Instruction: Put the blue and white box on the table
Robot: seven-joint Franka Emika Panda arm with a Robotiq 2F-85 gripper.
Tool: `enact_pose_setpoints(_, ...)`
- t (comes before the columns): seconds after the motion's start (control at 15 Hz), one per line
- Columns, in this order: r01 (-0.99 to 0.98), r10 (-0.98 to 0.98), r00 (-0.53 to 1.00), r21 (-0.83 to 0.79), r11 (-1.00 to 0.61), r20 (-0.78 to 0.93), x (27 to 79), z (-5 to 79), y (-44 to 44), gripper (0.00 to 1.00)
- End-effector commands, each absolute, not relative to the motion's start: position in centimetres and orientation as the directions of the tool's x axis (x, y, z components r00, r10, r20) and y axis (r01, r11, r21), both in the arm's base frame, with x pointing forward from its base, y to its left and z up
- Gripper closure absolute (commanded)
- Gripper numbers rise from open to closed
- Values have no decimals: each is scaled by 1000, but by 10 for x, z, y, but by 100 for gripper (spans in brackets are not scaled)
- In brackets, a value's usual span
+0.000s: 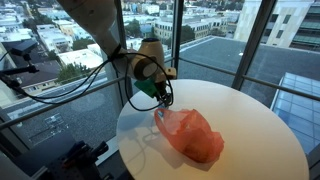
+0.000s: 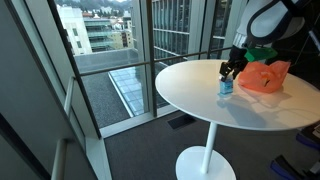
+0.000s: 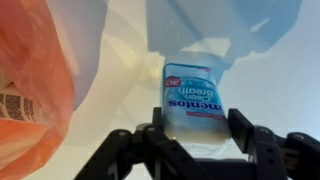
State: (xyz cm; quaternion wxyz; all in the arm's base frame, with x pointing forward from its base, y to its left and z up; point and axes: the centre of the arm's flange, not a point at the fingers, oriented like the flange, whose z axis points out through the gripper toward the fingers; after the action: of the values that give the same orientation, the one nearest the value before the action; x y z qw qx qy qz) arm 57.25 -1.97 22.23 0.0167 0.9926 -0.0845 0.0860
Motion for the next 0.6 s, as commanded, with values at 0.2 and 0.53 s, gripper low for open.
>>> enact_pose_setpoints(0.2, -176, -168, 965, 23, -984, 201, 551, 224, -17, 39)
enact_pose_setpoints(0.53, -168, -162, 971, 19, -986, 177, 538, 224, -15, 0)
